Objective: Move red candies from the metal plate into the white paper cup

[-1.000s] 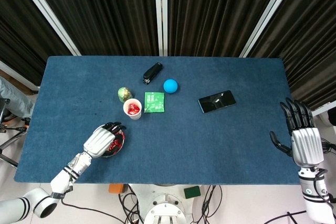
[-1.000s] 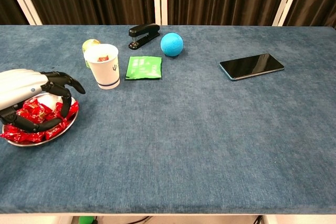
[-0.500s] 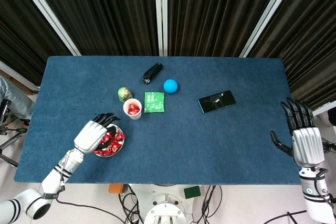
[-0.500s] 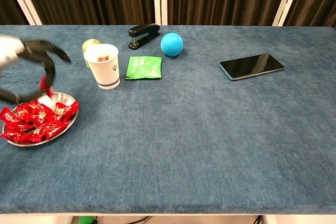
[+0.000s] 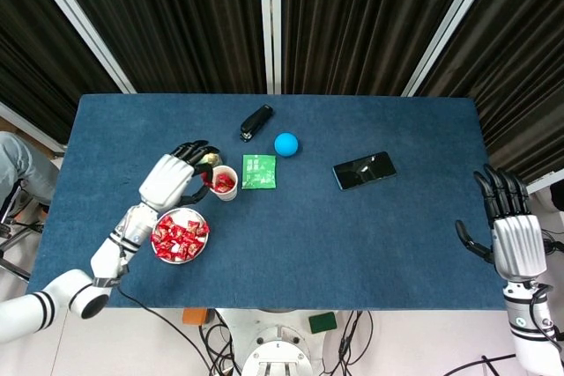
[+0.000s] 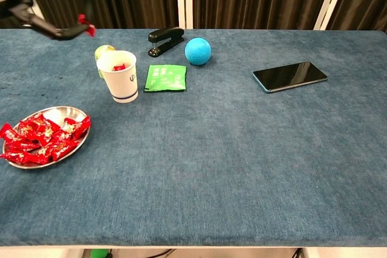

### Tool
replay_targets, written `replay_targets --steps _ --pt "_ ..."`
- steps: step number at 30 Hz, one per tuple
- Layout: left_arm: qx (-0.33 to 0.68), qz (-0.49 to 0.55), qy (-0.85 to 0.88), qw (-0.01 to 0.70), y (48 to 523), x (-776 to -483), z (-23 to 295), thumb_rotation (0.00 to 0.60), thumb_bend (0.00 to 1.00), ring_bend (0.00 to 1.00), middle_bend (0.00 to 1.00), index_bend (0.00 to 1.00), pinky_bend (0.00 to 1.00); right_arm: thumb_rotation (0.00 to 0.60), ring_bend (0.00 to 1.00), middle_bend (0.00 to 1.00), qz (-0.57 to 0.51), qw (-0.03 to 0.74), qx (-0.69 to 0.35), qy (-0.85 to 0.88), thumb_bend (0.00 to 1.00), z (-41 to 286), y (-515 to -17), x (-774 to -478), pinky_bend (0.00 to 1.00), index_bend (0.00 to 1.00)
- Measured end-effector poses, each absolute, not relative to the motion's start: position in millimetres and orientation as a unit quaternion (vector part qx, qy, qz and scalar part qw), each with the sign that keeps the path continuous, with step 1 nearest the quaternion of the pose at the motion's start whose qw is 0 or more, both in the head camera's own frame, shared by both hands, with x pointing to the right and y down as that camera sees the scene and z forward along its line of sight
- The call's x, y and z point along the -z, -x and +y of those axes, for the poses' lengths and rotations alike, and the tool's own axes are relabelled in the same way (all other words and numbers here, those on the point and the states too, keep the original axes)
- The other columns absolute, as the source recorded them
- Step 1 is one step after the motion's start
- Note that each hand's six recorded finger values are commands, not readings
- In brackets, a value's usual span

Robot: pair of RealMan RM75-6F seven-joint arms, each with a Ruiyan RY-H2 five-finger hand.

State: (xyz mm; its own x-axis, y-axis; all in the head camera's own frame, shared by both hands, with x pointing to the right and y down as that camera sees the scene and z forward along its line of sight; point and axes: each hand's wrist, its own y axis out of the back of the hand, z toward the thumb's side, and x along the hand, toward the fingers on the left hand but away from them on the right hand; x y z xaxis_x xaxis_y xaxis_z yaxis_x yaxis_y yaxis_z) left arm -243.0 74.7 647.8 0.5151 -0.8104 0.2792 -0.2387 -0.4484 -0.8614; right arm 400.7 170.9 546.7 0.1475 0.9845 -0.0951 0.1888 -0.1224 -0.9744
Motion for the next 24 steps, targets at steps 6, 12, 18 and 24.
replay_targets --steps 6,12,18,24 --pt "0.371 0.328 0.781 0.38 230.3 -674.3 67.5 0.6 0.4 0.12 0.23 0.6 0.22 0.6 0.0 0.0 -0.485 0.45 -0.442 0.606 0.32 170.3 -404.6 -546.9 0.0 0.0" --pt "0.383 0.315 0.785 0.37 229.9 -693.1 72.5 0.6 0.39 0.12 0.23 0.46 0.21 0.6 0.0 0.0 -0.485 0.446 -0.444 0.607 0.32 169.2 -407.1 -549.1 0.0 0.0" --pt "0.384 0.315 0.784 0.372 233.8 -695.2 72.3 0.6 0.37 0.12 0.22 0.18 0.21 0.6 0.0 0.0 -0.485 0.445 -0.444 0.608 0.32 168.3 -406.4 -550.1 0.0 0.0" --pt "0.38 0.317 0.782 0.379 242.2 -685.0 77.4 0.6 0.37 0.12 0.22 0.23 0.21 0.6 0.0 0.0 -0.485 0.448 -0.44 0.608 0.32 167.1 -404.1 -548.6 0.0 0.0"
